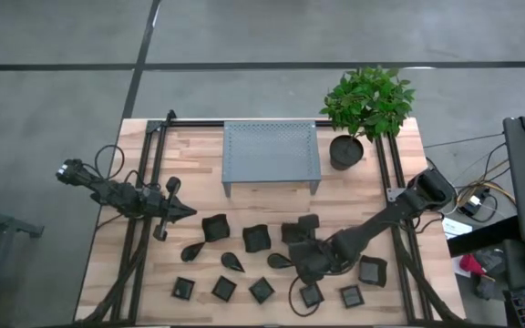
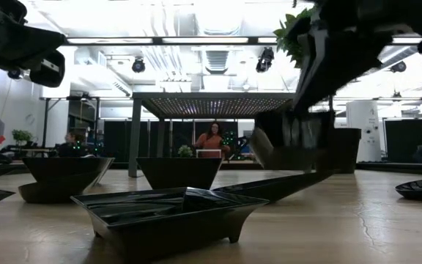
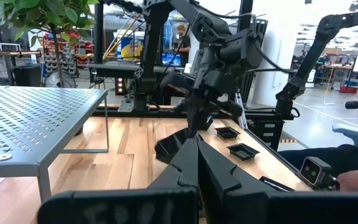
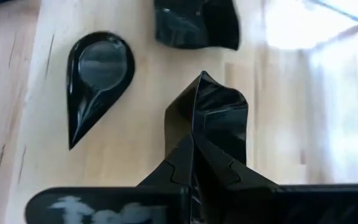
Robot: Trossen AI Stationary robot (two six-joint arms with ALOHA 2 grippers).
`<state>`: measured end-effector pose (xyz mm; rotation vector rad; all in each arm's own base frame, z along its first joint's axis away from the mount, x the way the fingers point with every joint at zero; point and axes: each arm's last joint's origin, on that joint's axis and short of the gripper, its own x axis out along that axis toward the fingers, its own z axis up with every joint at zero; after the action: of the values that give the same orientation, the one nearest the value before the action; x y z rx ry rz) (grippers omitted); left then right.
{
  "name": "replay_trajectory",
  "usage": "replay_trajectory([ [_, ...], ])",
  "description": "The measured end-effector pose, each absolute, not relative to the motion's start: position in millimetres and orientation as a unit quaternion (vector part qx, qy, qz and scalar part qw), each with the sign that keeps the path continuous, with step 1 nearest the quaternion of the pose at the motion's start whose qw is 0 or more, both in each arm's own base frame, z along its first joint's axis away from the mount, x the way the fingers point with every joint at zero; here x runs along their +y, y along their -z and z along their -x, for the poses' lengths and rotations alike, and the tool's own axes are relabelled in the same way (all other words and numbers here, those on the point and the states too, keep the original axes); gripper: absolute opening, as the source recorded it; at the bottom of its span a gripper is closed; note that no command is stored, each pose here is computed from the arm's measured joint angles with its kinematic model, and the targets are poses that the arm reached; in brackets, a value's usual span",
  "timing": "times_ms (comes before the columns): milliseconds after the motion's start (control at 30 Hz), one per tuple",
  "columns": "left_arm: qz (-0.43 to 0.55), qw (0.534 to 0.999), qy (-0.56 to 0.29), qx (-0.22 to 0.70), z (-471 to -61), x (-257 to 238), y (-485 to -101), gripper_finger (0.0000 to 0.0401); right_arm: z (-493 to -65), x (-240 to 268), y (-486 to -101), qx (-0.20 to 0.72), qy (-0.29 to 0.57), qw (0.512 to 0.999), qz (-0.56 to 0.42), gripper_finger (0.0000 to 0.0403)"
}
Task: Pick & Place Mini shaped plates
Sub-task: Put the black distorted square plate on the shelf
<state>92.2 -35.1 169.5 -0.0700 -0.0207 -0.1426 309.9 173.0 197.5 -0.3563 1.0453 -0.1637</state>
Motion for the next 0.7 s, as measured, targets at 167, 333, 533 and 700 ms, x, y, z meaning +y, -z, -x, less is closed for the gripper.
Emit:
replay_trajectory([
  [167, 0.035, 0.997, 0.071, -0.010, -92, -35, -170, 0.0000, -312, 177, -211, 0.483, 0.085, 0.850, 0.194, 0.0008],
  [333, 0.035, 0.997, 0.071, -0.010, -92, -35, -170, 0.0000, -316, 179, -228, 0.464, 0.098, 0.847, 0.240, 0.0008],
  [533, 0.035, 0.997, 0.071, -0.010, -92, -35, -170, 0.0000, -319, 178, -252, 0.447, 0.120, 0.837, 0.291, 0.0008],
  [700, 0.035, 0.997, 0.071, -0.010, -92, -35, -170, 0.0000, -320, 176, -270, 0.430, 0.153, 0.822, 0.341, 0.0008],
])
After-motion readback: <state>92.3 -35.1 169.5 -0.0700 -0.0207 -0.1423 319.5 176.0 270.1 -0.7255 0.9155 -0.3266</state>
